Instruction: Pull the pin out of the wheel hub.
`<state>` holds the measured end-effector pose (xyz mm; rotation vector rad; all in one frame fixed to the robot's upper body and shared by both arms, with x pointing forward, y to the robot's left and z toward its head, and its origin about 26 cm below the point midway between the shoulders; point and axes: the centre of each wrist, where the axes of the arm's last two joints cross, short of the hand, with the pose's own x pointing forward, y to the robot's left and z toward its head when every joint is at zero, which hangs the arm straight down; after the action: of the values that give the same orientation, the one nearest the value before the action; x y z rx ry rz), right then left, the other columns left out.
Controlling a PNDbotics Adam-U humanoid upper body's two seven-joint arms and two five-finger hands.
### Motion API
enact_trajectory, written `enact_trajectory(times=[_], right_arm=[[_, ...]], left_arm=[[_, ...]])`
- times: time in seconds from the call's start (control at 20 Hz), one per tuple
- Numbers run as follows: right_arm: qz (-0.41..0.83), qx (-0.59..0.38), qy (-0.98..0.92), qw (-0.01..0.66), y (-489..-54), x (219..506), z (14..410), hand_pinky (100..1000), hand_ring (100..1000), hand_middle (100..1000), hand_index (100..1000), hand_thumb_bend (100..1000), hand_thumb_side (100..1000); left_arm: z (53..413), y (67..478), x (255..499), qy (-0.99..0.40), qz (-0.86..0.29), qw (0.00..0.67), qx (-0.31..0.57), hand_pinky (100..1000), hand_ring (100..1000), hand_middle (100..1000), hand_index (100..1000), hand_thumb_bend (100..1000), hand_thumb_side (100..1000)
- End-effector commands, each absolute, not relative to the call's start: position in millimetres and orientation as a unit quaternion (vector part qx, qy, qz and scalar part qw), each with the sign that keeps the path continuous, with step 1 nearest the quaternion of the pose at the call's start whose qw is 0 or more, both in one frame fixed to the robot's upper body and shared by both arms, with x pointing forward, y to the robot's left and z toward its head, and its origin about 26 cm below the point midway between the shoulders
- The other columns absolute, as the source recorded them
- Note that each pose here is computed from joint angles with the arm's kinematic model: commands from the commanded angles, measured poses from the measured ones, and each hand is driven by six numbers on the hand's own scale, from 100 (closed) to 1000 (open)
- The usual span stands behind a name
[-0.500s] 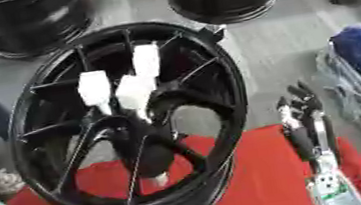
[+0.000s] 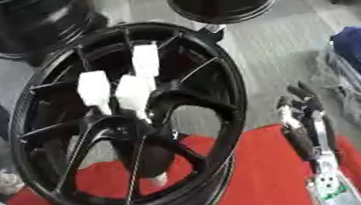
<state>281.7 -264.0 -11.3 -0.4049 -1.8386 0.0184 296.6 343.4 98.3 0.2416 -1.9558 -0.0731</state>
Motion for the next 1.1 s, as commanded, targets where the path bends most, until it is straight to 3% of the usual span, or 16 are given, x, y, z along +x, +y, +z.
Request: enact_trajectory(times=[0.05, 0.35, 0.55, 0.8, 1.1], right_arm=[[0.011, -0.183, -0.793, 0.581, -270, 283, -7, 715, 787, 990, 860, 100, 677], [0.023, -0.185, -0.790, 0.585, -273, 280, -10, 714, 787, 990, 860, 100, 681], [0.030, -0.184, -0.788, 0.587, -274, 279, -12, 714, 787, 990, 860, 100, 686], [0.037, -0.183, -0.785, 0.591, -275, 278, -14, 714, 787, 990, 860, 100, 691], [0.039, -0.183, -0.782, 0.595, -276, 276, -17, 714, 787, 990, 859, 100, 696]], left_arm=[[154, 369, 302, -0.854, -0.092, 0.486, 0.158, 651, 744, 744, 797, 513, 618], [262, 375, 319, -0.840, -0.358, 0.370, 0.174, 701, 750, 758, 832, 630, 631], [310, 360, 324, -0.748, -0.562, 0.315, 0.157, 740, 746, 751, 852, 683, 607], [323, 326, 344, -0.605, -0.738, 0.279, 0.107, 775, 751, 746, 872, 757, 528], [299, 275, 381, -0.541, -0.804, 0.233, 0.083, 769, 722, 739, 866, 760, 529]])
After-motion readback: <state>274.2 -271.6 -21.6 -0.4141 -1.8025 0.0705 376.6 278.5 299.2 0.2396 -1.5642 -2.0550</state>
